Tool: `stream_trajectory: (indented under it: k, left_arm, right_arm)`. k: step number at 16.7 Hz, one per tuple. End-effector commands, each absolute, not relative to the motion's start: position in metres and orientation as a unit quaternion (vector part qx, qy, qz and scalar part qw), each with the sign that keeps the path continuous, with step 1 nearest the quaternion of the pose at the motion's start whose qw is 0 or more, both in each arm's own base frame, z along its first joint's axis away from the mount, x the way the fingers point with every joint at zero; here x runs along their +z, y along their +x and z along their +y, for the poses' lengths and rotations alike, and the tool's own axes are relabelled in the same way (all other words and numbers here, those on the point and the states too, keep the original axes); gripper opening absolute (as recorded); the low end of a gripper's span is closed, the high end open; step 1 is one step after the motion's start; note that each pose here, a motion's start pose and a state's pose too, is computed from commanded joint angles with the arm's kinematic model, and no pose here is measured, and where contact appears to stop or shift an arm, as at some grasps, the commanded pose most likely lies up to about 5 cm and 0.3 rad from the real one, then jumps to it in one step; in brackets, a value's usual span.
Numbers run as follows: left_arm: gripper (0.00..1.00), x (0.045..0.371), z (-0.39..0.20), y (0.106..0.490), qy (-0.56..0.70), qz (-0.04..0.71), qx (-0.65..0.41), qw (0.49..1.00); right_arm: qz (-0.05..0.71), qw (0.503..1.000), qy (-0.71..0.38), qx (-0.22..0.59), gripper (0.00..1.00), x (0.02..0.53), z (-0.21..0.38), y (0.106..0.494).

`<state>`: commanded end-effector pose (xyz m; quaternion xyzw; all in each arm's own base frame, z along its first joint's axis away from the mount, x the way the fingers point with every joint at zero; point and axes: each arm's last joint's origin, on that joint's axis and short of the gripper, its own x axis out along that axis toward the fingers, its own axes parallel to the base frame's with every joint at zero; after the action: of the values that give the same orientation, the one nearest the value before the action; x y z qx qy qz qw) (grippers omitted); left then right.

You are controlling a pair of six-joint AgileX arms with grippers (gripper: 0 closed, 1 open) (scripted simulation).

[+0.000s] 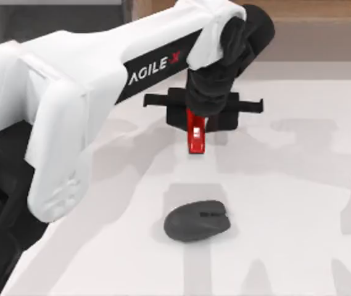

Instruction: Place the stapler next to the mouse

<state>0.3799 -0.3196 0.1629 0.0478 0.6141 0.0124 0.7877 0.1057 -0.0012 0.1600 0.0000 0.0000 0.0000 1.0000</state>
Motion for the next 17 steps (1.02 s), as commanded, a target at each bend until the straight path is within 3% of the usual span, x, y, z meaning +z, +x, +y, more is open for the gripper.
stream_trajectory:
  k: [17]
  left_arm:
    - [0.00,0.160,-0.310,0.391,0.028,0.621,0.002,0.784]
  right_arm:
    - [0.000,1.000,0.000,0.000,1.00,0.160,-0.001,0.106]
